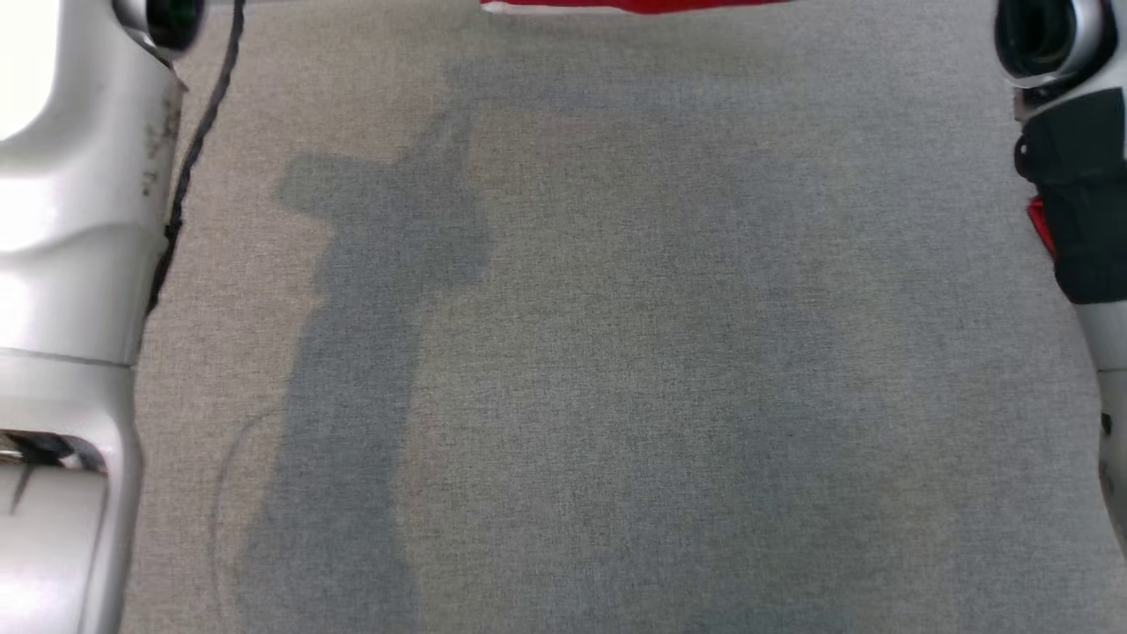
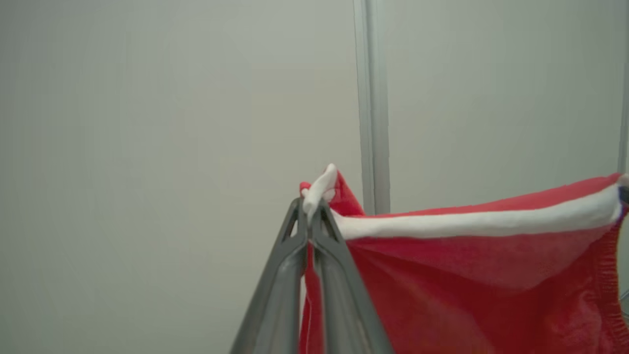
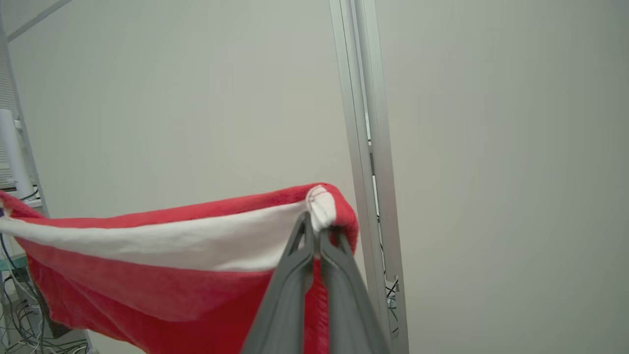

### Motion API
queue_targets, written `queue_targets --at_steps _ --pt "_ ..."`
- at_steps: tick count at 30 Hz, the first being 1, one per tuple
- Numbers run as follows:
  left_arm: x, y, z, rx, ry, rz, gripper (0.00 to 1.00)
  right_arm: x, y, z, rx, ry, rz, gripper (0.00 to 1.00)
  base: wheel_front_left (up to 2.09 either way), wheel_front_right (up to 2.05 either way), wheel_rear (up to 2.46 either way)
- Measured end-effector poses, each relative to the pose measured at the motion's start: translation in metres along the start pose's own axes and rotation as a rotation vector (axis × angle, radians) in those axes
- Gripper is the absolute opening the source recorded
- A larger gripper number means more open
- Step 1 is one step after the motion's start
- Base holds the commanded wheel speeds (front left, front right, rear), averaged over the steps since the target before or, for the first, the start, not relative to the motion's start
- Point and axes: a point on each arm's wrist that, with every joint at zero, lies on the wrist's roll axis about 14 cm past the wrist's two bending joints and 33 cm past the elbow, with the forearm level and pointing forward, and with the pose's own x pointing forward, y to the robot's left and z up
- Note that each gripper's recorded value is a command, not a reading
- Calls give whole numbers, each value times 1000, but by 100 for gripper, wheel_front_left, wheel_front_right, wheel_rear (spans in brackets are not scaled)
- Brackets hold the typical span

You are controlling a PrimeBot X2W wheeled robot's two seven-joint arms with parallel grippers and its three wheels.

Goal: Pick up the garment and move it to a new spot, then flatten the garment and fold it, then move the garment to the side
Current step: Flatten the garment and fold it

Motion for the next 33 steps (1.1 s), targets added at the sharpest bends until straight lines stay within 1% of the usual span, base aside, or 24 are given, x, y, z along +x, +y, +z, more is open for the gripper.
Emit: queue_targets --at_steps 4,5,6,10,14,18,22,27,28,33 --pt "-16 0 -52 -35 147 25 0 -5 -6 -34 35 89 -42 0 0 0 0" --pt "-16 0 -52 -35 147 25 0 -5 -6 -34 35 89 -42 0 0 0 0" --pt "-24 -1 -66 -49 187 36 0 -10 -7 -46 44 120 -54 0 0 0 0" --pt "-66 -1 -124 -106 346 81 0 -47 -4 -110 95 289 -89 0 0 0 0" --pt "-95 -5 -160 -154 436 107 0 -75 1 -146 115 387 -90 0 0 0 0" --pt "-136 -3 -192 -198 528 160 0 -119 14 -183 134 494 -69 0 0 0 0" --pt "-171 4 -198 -243 534 222 0 -162 29 -196 179 546 -56 0 0 0 0" --pt "-223 7 -194 -252 538 278 0 -216 53 -198 247 589 -50 0 0 0 0" --pt "-241 4 -188 -249 530 289 0 -240 61 -198 262 616 -47 0 0 0 0" --pt "-287 -8 -171 -246 523 308 0 -284 74 -188 312 639 -80 0 0 0 0"
